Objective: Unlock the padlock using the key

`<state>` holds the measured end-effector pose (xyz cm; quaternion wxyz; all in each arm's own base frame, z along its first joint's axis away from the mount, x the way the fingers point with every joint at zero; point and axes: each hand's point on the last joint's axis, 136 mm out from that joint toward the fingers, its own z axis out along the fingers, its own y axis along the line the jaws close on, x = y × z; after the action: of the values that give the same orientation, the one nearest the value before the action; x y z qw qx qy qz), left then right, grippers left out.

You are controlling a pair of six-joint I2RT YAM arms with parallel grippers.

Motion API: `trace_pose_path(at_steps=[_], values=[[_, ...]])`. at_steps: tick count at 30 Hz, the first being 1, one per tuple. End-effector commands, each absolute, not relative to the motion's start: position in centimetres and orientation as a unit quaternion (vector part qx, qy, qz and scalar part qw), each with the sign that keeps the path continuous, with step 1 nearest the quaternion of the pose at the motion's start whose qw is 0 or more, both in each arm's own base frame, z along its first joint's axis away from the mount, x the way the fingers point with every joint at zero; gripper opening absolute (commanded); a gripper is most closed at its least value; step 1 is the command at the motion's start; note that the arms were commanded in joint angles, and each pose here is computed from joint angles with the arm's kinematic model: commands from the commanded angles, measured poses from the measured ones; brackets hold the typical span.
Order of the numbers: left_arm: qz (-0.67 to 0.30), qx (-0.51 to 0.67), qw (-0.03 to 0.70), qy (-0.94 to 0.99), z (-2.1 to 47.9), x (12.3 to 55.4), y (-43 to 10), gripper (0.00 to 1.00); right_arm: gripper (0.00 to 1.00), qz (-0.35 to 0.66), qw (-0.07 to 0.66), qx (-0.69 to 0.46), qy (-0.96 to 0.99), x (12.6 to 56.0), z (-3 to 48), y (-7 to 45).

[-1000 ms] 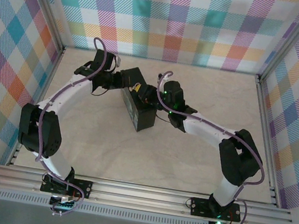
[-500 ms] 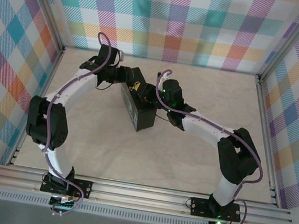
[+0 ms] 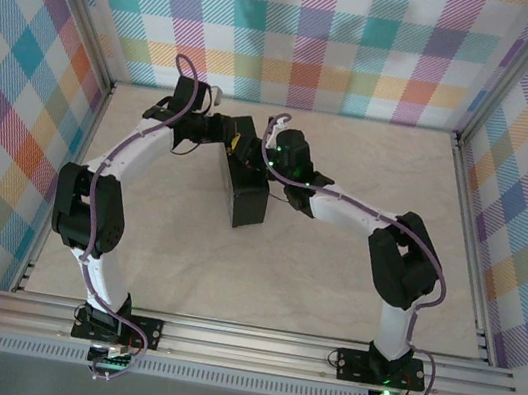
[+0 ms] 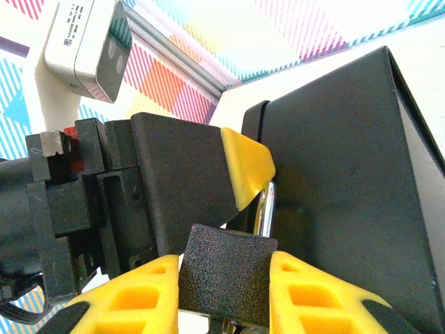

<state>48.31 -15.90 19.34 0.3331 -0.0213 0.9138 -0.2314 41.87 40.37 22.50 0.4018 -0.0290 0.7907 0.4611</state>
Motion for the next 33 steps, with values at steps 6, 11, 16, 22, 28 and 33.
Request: trace_pose_path(at_steps=[6,11,16,22,28,33], values=[[-0.23,-0.007,0.305,0.924,19.5,47.2,-15.8,0.43,0.19,0.445,0.422,-0.017,0.789,42.8,24.7,35.1],[-0.221,-0.004,0.324,0.92,21.9,47.2,-15.4,0.45,0.21,0.404,0.433,-0.014,0.806,42.0,25.1,29.2],[-0.199,-0.007,0.342,0.918,23.4,46.5,-14.4,0.46,0.23,0.322,0.375,0.0,0.869,40.7,17.3,22.8],[-0.191,-0.019,0.356,0.915,24.7,45.2,-13.6,0.47,0.23,0.234,0.33,0.006,0.914,38.7,8.4,18.8],[-0.176,-0.028,0.363,0.915,25.7,43.9,-12.6,0.47,0.38,0.173,0.319,-0.002,0.932,38.1,5.6,16.9],[-0.148,-0.036,0.365,0.919,25.3,43.2,-11.4,0.48,0.59,0.175,0.328,-0.038,0.927,38.2,9.3,17.6]])
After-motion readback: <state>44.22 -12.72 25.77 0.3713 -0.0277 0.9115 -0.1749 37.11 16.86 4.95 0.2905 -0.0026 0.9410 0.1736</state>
